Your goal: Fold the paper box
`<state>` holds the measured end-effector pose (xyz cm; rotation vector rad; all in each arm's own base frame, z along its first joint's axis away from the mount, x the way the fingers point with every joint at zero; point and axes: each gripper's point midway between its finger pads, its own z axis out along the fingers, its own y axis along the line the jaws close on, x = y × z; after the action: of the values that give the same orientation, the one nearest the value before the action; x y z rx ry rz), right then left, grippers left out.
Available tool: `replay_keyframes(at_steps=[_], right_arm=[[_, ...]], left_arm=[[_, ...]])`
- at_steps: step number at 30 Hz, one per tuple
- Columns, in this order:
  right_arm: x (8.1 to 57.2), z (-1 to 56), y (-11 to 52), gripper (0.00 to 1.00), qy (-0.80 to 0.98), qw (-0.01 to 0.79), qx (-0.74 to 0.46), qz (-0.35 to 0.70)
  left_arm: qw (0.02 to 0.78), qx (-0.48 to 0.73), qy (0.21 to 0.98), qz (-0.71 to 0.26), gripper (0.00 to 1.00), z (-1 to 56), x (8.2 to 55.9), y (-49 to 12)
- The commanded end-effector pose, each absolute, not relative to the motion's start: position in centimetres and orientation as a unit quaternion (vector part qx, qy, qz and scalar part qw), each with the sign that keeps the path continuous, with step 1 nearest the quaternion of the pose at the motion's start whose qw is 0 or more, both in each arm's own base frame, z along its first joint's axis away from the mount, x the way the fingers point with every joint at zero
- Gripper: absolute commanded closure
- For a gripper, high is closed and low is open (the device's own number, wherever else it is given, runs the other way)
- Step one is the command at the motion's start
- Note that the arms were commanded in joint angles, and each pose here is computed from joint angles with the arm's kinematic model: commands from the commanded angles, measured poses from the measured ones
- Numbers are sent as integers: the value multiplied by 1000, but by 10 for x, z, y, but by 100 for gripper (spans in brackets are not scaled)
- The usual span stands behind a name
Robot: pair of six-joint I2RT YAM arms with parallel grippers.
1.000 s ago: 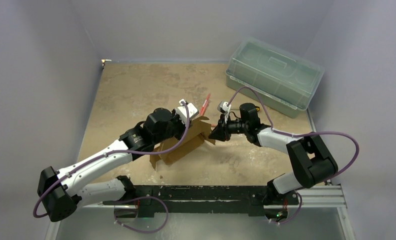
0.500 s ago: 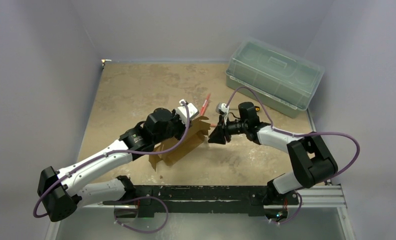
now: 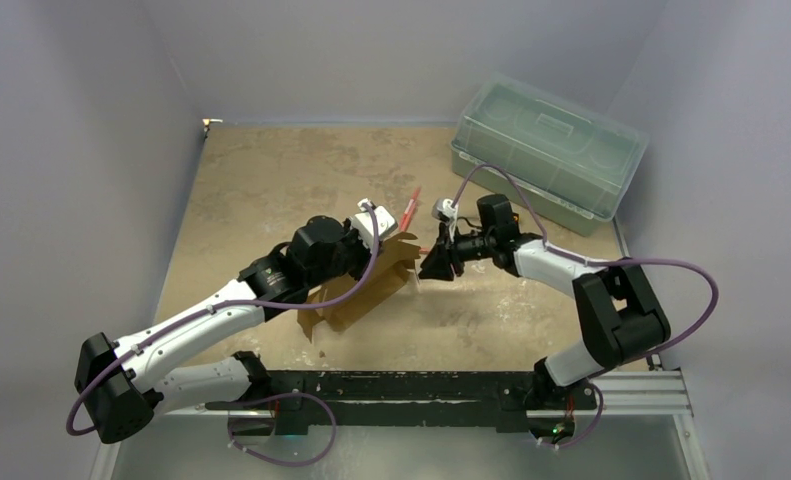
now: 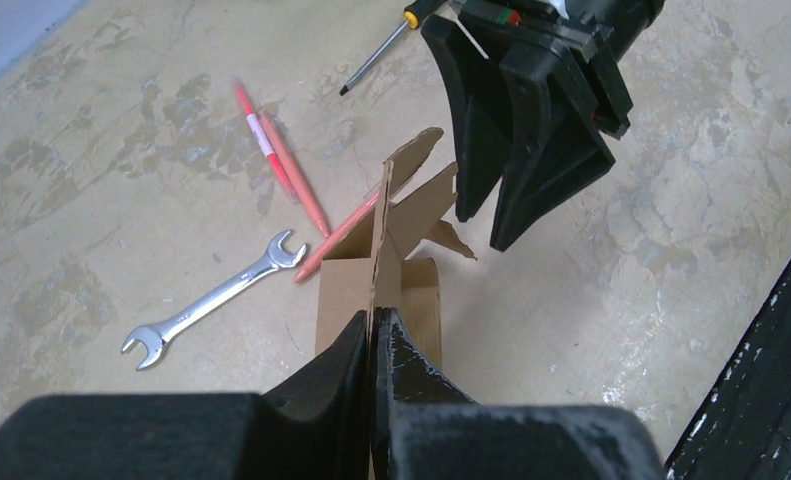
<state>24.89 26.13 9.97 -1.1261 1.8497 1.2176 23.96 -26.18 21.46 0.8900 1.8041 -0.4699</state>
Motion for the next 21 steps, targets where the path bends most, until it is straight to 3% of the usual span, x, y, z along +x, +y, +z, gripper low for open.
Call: replay_keyframes(at_steps=[1,6,14,21], right_arm=[[257,116,254,62,684,334,-450,467],[266,125,247,63,689,337,-437,470],[335,134,232,65,752,439,-341,354],[350,116,252,68,768,412,-341,352]], left_arm=[[508,372,750,-201,100,215,236,-262],[508,373,750,-202,100,215,236,-262],[507,376,749,-202,100,212,236,-263],[508,376,748,-204,100,213,237,-265]])
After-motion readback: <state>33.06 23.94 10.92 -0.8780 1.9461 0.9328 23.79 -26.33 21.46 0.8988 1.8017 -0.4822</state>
